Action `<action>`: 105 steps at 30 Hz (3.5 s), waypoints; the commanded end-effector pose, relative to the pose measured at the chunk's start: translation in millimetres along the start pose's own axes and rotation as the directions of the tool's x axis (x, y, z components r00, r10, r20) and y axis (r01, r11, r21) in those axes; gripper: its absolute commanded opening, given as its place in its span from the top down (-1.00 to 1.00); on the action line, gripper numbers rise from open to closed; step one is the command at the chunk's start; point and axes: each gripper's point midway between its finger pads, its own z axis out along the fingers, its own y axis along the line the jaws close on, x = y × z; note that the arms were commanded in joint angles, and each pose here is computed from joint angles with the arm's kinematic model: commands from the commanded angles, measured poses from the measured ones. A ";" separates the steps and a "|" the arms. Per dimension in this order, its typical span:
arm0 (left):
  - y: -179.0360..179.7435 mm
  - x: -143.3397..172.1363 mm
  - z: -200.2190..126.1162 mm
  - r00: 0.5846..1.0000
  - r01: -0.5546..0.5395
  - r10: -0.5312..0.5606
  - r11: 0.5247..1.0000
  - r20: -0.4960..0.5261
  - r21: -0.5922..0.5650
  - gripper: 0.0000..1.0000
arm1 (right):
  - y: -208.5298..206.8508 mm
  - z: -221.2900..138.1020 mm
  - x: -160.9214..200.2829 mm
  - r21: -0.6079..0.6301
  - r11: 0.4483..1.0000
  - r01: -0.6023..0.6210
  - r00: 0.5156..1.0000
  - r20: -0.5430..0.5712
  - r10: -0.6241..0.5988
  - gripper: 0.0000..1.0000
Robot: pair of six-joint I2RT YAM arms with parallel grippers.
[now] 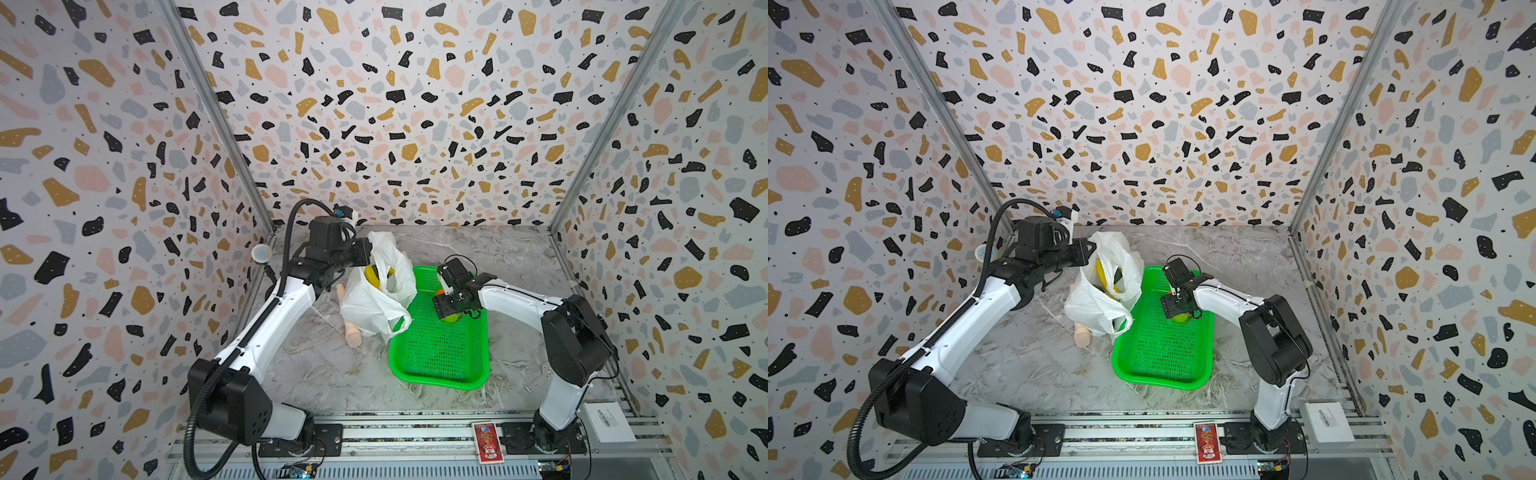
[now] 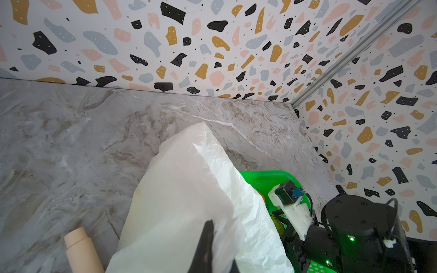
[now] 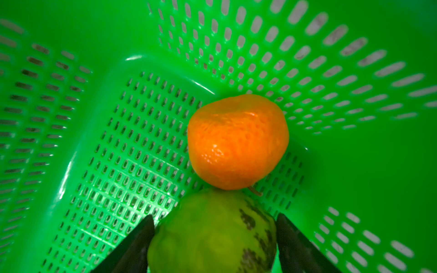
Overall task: Place the fruits into the plastic bag
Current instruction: Move the fruit to the bin, then pick up the fruit from the bin, then place the fruit in the plastic bag, then pick up the fruit from the bin.
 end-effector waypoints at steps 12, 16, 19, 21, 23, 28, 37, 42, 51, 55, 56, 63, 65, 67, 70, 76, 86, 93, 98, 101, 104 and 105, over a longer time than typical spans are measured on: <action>-7.8 -12.3 -2.8 0.999 -0.030 0.029 0.999 0.041 0.017 1.00 | 5.9 -5.1 34.9 -0.034 0.999 -0.028 0.996 -0.081 0.025 -0.63; -7.4 -11.9 -2.6 0.999 -0.027 0.026 1.000 0.040 0.017 1.00 | 11.8 -35.5 2.1 -0.072 0.997 -0.028 0.998 0.060 0.033 -0.37; -7.8 -10.9 -1.9 0.999 -0.025 0.024 0.999 0.038 0.020 1.00 | 15.1 -76.8 -34.0 -0.103 0.994 -0.033 0.975 0.215 0.055 -0.14; -8.1 -11.4 -1.7 0.999 -0.025 0.024 0.999 0.039 0.022 1.00 | 19.6 -108.8 -59.3 -0.131 0.991 -0.026 0.948 0.312 0.066 0.00; -8.8 -12.7 -2.1 0.999 -0.025 0.025 0.999 0.041 0.023 1.00 | 29.3 -139.8 -81.4 -0.154 0.988 0.007 0.918 0.393 0.055 0.01; -10.9 -15.1 -3.0 0.999 -0.027 0.025 0.999 0.044 0.030 1.00 | 85.2 -206.8 -119.2 -0.239 0.955 0.175 0.836 0.549 -0.016 0.00; -24.1 -33.2 -16.1 0.996 -0.029 0.024 0.998 0.083 0.061 1.00 | 205.1 -206.7 -107.3 -0.657 0.653 0.377 0.874 0.485 -0.017 -0.05; -32.4 -39.7 -23.2 0.995 -0.038 0.030 0.995 0.099 0.087 1.00 | 226.6 -168.8 -98.6 -0.728 0.603 0.326 0.921 0.387 -0.031 -0.09; -31.9 -27.7 -22.2 0.997 -0.030 0.022 0.994 0.077 0.106 1.00 | 227.4 -145.4 -138.3 -0.744 0.622 0.245 0.931 0.359 0.063 -0.18; -31.9 -25.1 -22.5 0.997 -0.028 0.021 0.994 0.072 0.108 1.00 | 205.4 -126.3 -164.7 -0.689 0.709 0.151 0.924 0.354 0.147 -0.31; -31.6 -25.0 -22.5 0.997 -0.029 0.021 0.994 0.072 0.107 1.00 | 199.0 -119.7 -169.0 -0.670 0.733 0.118 0.924 0.345 0.167 -0.42; -30.2 -26.1 -22.7 0.997 -0.038 0.031 0.995 0.074 0.095 1.00 | 154.2 -93.4 -177.8 -0.584 0.811 -0.033 0.924 0.291 0.247 -0.81; -28.2 -25.3 -22.1 0.997 -0.041 0.035 0.995 0.072 0.087 1.00 | 139.7 -97.8 -179.2 -0.548 0.835 -0.042 0.912 0.321 0.256 -0.98; -27.9 -24.9 -20.6 0.997 -0.042 0.036 0.995 0.070 0.086 1.00 | 130.2 -104.9 -180.9 -0.531 0.847 -0.034 0.902 0.348 0.254 -0.98; -27.2 -25.9 -19.5 0.997 -0.040 0.035 0.996 0.071 0.082 1.00 | 110.8 -110.7 -180.6 -0.465 0.884 -0.045 0.895 0.374 0.243 -0.98; -25.1 -25.2 -17.8 0.997 -0.043 0.038 0.996 0.067 0.073 1.00 | 74.7 -151.7 -173.8 -0.335 0.942 -0.025 0.847 0.494 0.198 -0.98; -20.2 -22.6 -10.6 0.998 -0.037 0.034 0.998 0.055 0.058 1.00 | 49.9 -241.2 -109.4 -0.473 0.870 0.141 0.752 0.622 0.217 -0.98; -18.8 -23.4 -7.2 0.998 -0.034 0.031 0.998 0.053 0.053 1.00 | 6.9 -202.2 -70.1 -0.397 0.916 -0.059 0.800 0.530 0.281 -0.99; -19.6 -25.6 -8.7 0.998 -0.035 0.032 0.998 0.056 0.053 1.00 | -12.7 -130.1 -40.0 -0.263 0.936 -0.235 0.898 0.309 0.313 -0.97; -18.6 -25.1 -10.5 0.998 -0.038 0.035 0.998 0.059 0.046 1.00 | -21.2 -101.6 -27.7 -0.202 0.938 -0.281 0.911 0.252 0.327 -0.89; -18.8 -23.7 -11.2 0.998 -0.039 0.036 0.998 0.058 0.047 1.00 | -29.5 -82.4 -25.7 -0.139 0.949 -0.283 0.920 0.239 0.309 -0.84; -18.1 -23.4 -10.6 0.998 -0.036 0.034 0.998 0.057 0.046 1.00 | -32.5 -76.7 -26.4 -0.115 0.954 -0.277 0.926 0.235 0.297 -0.83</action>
